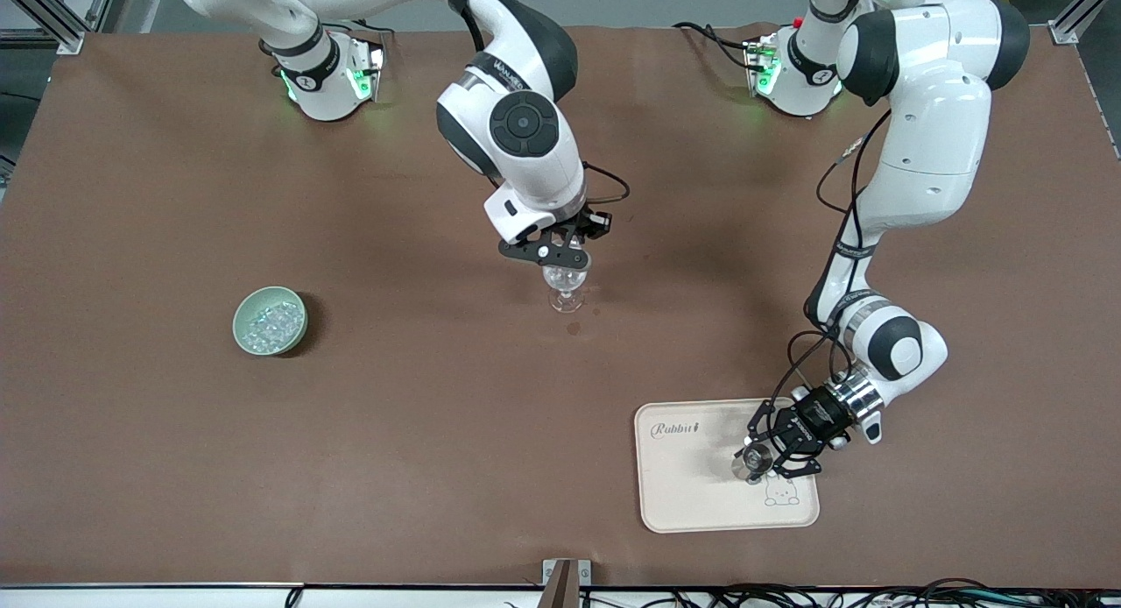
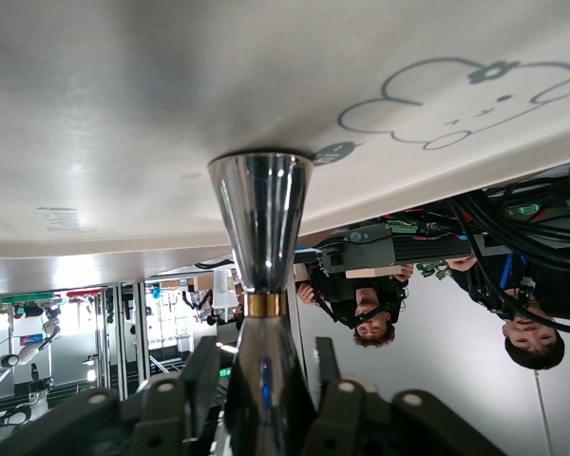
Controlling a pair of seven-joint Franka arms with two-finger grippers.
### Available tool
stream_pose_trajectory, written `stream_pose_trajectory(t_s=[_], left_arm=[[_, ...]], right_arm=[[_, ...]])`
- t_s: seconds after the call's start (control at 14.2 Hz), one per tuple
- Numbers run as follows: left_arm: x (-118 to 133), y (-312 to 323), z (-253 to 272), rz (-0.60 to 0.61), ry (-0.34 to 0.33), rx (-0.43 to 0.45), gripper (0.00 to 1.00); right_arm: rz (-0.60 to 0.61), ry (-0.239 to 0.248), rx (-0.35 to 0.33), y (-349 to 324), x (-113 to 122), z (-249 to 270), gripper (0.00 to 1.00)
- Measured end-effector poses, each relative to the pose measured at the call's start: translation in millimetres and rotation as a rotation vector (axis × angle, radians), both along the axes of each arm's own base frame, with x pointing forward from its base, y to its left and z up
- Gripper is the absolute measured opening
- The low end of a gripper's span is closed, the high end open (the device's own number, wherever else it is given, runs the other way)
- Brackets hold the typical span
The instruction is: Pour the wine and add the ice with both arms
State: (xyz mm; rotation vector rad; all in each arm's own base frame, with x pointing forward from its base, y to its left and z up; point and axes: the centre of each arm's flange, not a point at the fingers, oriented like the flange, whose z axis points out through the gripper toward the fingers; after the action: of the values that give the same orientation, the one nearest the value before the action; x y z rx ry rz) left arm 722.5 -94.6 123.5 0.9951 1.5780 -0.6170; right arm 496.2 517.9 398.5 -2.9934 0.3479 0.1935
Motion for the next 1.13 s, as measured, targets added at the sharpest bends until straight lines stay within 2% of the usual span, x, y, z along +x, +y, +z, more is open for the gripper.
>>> stream_pose_trajectory(t_s=[0.21, 0.35, 0.49, 0.71, 0.85, 1.13], left_arm=[[-2.0, 5.0, -3.4, 0.007, 0.008, 0.001, 0.86], [-4.3, 13.3, -6.9, 0.005, 0.016, 0.01, 1.0], [-7.2, 28.6, -5.9, -0.056, 0.014, 0.043, 1.0], [-4.4, 70.2, 24.3, -0.201, -0.035, 0.093, 1.0], [-1.6, 104.3, 55.8, -0.305, -0.068, 0.16, 1.0], [9.7, 147.9, 115.9, -0.467, -0.113, 0.357, 1.0]], right_arm=[[0.0, -0.003, -0.014, -2.1, 3.3, -7.0, 0.25], [0.0, -0.004, -0.018, -2.2, 3.7, -9.2, 0.25], [-0.002, -0.004, -0.018, -2.2, 3.9, -9.1, 0.25], [-0.005, -0.006, -0.02, -3.2, 5.1, -8.7, 0.25], [-0.006, -0.007, -0.019, -3.4, 5.5, -8.5, 0.25], [-0.006, -0.007, -0.019, -3.3, 5.4, -8.5, 0.27]])
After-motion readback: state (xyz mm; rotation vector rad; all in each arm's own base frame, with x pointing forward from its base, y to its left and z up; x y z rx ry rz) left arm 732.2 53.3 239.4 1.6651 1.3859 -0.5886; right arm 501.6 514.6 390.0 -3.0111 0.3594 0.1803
